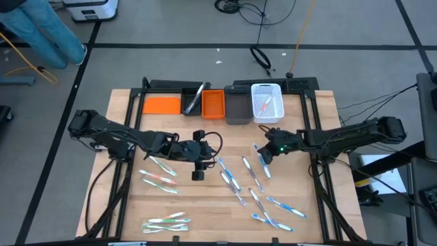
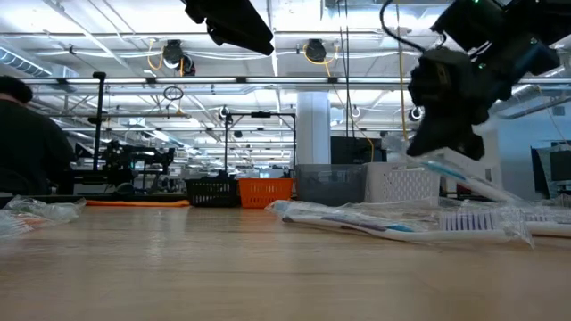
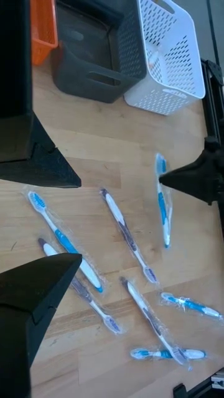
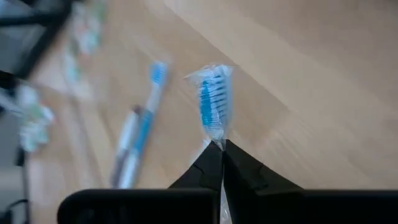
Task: Pick & Place Toothbrushes
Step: Put the blue toothbrush into the orange bin
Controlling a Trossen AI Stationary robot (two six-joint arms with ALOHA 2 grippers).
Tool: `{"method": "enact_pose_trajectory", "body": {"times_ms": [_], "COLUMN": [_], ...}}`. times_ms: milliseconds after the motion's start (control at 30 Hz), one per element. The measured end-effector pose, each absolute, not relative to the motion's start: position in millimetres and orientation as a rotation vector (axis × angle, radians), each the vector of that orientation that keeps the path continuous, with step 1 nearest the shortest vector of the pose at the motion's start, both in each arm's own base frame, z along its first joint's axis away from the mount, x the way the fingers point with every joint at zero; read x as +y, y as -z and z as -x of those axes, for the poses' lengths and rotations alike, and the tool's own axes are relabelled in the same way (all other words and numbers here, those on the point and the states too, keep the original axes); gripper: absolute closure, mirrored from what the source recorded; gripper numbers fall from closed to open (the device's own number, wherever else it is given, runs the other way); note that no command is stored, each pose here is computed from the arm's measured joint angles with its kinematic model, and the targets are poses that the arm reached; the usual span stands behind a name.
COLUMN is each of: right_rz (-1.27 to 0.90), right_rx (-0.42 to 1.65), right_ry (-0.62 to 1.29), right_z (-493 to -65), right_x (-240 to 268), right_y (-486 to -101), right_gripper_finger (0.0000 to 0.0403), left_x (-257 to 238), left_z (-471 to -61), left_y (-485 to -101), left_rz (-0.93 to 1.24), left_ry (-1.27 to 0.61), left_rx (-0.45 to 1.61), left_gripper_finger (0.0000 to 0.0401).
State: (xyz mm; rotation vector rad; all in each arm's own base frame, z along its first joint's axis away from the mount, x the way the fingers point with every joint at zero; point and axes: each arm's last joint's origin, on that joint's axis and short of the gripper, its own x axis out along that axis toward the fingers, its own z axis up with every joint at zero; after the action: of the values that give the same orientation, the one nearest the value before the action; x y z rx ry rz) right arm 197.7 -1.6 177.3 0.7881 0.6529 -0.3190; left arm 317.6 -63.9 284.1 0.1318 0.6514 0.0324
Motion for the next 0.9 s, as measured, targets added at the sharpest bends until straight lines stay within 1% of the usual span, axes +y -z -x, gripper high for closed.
{"method": "enact_pose_trajectory", "body": {"times_ms": [267,400,600,900], "right_rz": [-0.666,-0.589,-0.467,-0.364], "right_rx": [0.336,0.176,-0.012,-0.226], "right_ry": [0.152,0.092,0.06,0.022], "right_z": [-213,-218,-219,-217], "right_x": [-2,-2,-3,-3], "right_y": [-207,-223,-241,-262], "right_gripper_finger": [0.0403,0.0403,0.0403,0.0403], "left_x": [-64,-65,-64,-55], "left_z": [-318,-321,-326,-333], "left_y": [-285,-288,-297,-306], "left_rz": [-0.127,-0.116,-0.091,-0.055], "left_ry": [-0.033,-0.033,-0.037,-0.066], "left_rx": [0.641,0.598,0.491,0.39], "left_gripper_finger": [0.0219,0.0219,0.0219,0.0219]}}
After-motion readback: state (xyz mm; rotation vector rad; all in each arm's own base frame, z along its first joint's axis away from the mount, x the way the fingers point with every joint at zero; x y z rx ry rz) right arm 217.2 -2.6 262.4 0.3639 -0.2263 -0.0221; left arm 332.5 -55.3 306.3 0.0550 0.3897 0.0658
